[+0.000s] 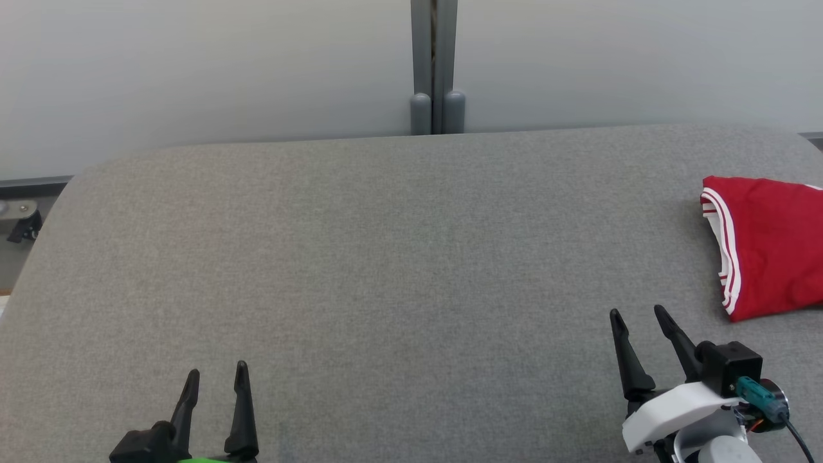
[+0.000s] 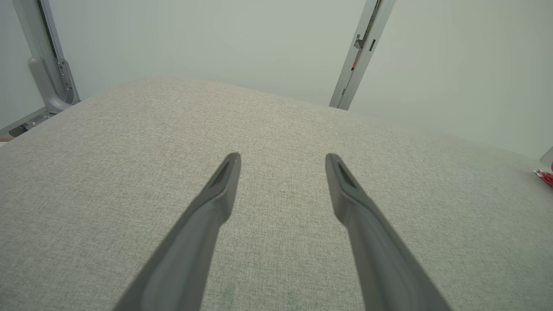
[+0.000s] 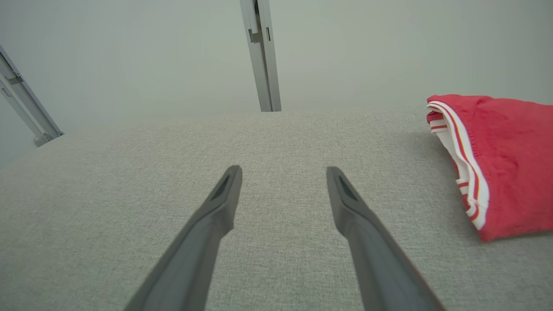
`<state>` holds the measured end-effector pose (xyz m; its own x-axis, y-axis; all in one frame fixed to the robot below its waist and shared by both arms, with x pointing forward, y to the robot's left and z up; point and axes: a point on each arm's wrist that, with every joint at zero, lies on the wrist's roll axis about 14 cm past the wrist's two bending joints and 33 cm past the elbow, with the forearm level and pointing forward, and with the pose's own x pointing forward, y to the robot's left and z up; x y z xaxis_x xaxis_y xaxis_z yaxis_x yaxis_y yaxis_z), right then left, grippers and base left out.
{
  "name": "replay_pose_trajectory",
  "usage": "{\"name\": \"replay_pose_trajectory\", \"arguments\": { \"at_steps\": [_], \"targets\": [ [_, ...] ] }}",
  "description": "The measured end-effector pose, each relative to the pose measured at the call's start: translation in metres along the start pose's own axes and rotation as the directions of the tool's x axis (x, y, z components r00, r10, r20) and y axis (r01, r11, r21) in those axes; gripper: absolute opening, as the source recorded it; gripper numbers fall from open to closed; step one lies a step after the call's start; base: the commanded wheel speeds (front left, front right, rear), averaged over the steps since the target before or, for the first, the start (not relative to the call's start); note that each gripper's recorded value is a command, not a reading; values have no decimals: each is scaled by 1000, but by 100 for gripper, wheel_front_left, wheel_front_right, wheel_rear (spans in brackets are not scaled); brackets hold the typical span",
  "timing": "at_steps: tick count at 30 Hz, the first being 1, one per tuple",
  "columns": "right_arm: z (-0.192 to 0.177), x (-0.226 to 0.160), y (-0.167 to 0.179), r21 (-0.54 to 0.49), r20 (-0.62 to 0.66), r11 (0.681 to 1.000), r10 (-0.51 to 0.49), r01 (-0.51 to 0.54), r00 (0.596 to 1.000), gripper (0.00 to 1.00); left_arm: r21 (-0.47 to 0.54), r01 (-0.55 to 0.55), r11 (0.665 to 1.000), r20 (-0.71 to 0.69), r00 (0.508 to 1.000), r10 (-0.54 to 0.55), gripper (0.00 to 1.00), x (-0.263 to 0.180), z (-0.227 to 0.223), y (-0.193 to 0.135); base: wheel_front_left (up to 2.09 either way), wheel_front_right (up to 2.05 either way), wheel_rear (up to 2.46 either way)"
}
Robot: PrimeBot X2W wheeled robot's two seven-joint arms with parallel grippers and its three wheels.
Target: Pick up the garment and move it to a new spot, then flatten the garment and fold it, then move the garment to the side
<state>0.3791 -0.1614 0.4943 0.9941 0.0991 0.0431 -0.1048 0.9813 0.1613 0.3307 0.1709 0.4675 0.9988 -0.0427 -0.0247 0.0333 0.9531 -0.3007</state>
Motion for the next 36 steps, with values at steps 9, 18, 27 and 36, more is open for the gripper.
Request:
{"name": "replay_pose_trajectory", "arguments": {
  "at_steps": [9,18,27,36],
  "targets": [
    [-3,0,4,10,-7,1000,11,-11,1000,0,24,5,1000,-17,1000,-4,0,0,-5,-1,0,0,0],
    [-23,-8,-4,112,-83,993,-34,43,996,0,-68,-39,997,-70,997,34,0,-4,-18,6,0,0,0],
    [-20,-8,-12,268,-88,959,-74,95,993,0,-213,-87,973,-77,994,72,0,0,-15,14,0,0,0],
    [-18,-6,-17,397,-94,909,-98,128,991,0,-337,-114,935,-74,993,95,0,6,-9,19,0,0,0]
  ]
}}
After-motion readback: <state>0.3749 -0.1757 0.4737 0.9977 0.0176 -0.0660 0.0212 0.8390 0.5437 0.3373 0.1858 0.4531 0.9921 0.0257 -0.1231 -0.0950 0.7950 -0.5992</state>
